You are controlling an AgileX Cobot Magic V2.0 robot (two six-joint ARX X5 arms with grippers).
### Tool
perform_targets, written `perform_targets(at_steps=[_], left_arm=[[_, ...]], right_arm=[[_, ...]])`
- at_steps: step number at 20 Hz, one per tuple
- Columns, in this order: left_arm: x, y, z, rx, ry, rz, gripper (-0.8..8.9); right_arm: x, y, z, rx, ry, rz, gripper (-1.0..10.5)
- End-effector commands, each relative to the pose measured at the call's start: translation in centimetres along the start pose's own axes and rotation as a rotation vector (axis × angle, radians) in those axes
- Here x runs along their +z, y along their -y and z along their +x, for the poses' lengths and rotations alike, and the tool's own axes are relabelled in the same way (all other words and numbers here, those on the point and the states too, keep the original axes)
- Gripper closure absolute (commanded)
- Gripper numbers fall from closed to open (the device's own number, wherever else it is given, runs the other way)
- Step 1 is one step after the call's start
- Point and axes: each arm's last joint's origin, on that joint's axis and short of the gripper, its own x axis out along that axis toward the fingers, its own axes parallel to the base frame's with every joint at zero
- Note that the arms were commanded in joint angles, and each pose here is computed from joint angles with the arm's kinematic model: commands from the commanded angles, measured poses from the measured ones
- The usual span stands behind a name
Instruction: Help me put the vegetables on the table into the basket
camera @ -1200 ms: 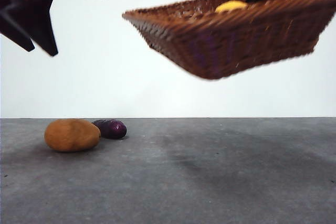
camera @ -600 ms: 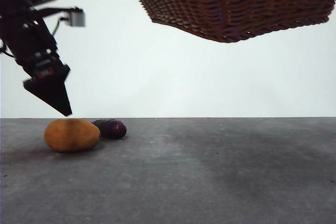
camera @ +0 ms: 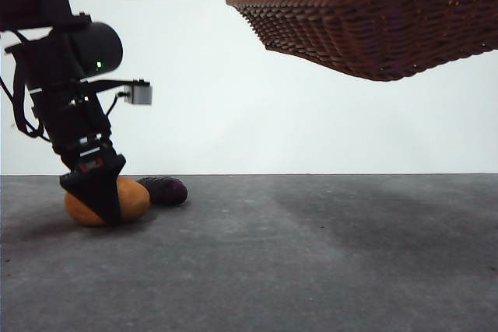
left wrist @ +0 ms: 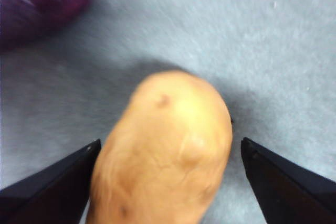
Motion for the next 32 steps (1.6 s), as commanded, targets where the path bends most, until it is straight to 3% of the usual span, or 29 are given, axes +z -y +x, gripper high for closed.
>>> perform_targets(at_steps=[1, 2, 3, 6, 13, 17, 23, 28, 32], left_arm=[[-0.2, 0.1, 1.0, -0.019, -0.009, -0.011, 3.79], [-0.2, 0.0, 1.2, -0.015, -0.006, -0.033, 3.85], [-0.1, -0.1, 1.2, -0.009, 0.000, -0.053, 4.63], [-0.1, -0.1, 1.2, -0.006, 0.003, -0.117, 8.33], [-0.3, -0.4, -1.3, 0.007, 0.033, -0.257, 8.20], [0.0, -0.6, -7.8, 0.034, 0.224, -0.350, 8.19], [-1.5, 3.4, -17.5, 0.060, 0.336, -0.324, 8.19], [-1.2, 8.4, -22.0, -0.021, 0.459, -0.174, 8.18], [3.2, 14.3, -21.0, -0.108, 0.473, 0.056, 8.19]], right_arm=[[0.2, -0.1, -0.5, 0.013, 0.028, -0.013, 9.6], [0.2, -0.1, -0.5, 0.013, 0.028, -0.013, 9.6], [0.3, -0.1, -0.5, 0.013, 0.028, -0.014, 9.6], [0.3, -0.1, -0.5, 0.013, 0.028, -0.013, 9.6], [0.2, 0.0, -0.3, 0.013, 0.020, -0.005, 9.6], [0.0, 0.4, 0.6, 0.015, -0.007, 0.011, 9.6], [-3.0, 2.3, 5.6, 0.030, -0.066, 0.121, 9.6], [-5.9, 3.1, 9.0, 0.116, -0.073, 0.218, 9.6], [-6.9, 1.8, 10.7, 0.152, -0.109, 0.207, 9.6]])
